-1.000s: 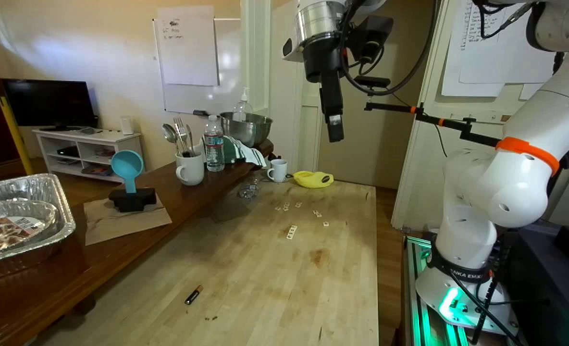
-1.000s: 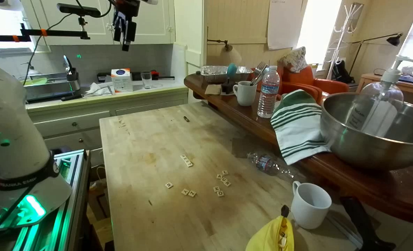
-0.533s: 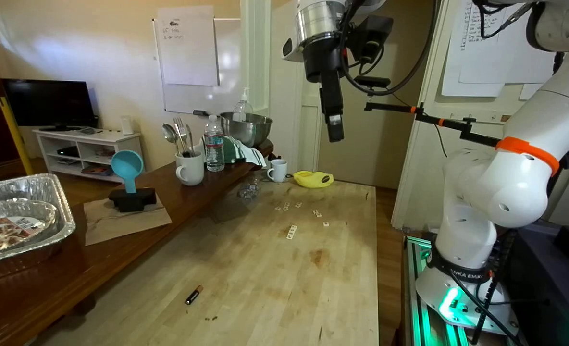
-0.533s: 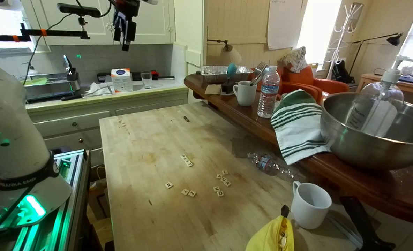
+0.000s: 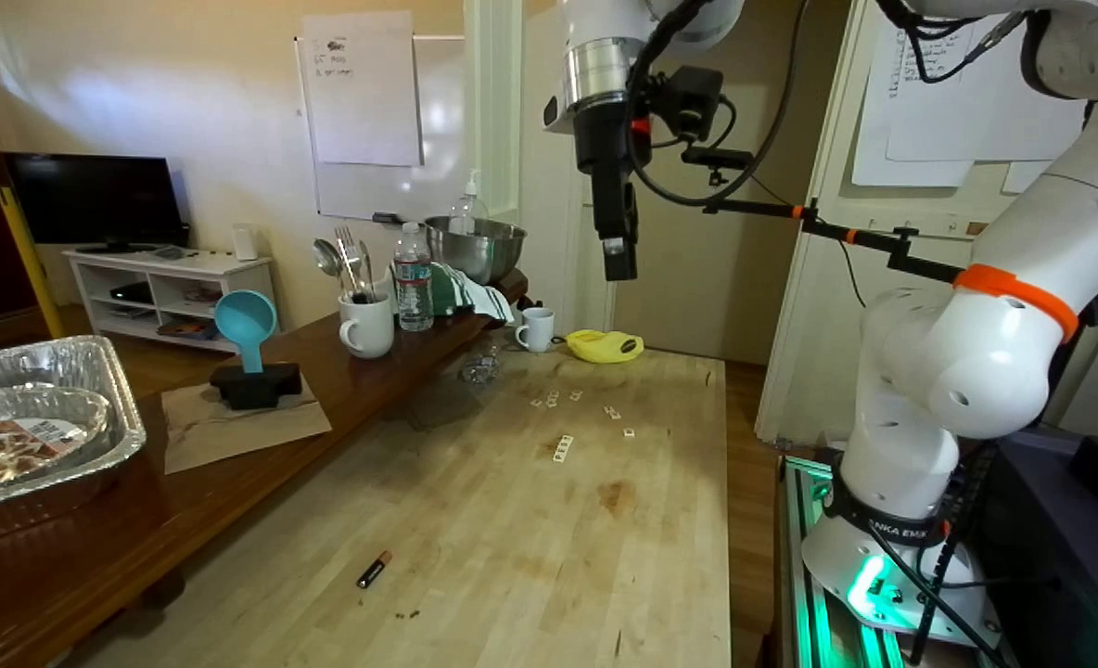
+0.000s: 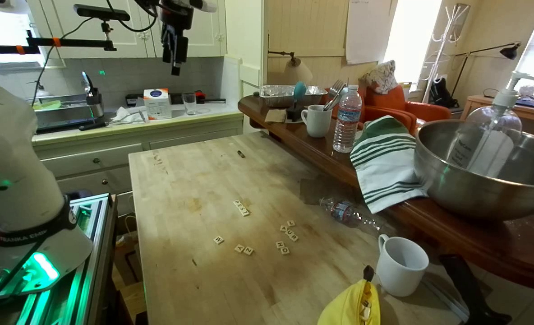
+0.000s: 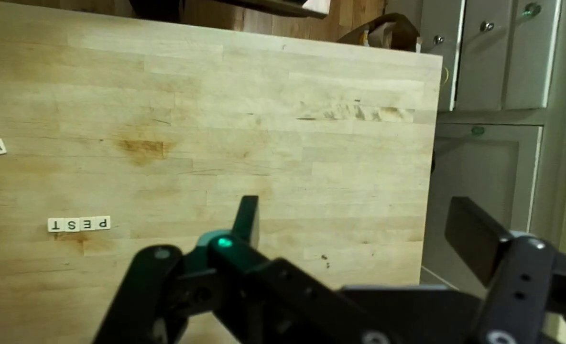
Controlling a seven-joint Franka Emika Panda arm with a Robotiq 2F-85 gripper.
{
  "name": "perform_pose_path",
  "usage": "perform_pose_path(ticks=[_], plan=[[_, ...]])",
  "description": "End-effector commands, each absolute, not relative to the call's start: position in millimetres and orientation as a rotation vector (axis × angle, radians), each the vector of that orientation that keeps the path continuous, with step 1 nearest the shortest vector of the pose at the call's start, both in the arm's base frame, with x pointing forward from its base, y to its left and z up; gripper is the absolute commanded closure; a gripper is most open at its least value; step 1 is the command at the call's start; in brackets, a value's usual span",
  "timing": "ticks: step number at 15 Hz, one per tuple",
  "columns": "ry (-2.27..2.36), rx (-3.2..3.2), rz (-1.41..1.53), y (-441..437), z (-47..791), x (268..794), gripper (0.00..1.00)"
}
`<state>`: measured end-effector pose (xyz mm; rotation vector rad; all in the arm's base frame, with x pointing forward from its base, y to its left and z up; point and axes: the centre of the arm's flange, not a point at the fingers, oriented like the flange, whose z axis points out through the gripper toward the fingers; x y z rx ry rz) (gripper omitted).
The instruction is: Move three letter blocks to the far left, then move three more to the left.
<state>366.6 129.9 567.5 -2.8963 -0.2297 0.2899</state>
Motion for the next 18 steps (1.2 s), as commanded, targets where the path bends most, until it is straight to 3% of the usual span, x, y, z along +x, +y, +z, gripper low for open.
perform_pose_path(ticks=[1,8,18], plan=[[-0.226,-2.922,0.199,106,532,385,0.0],[-0.212,-2.901,0.141,65,465,417,0.0],[-0.176,-2.889,0.18,60,464,418,0.0]])
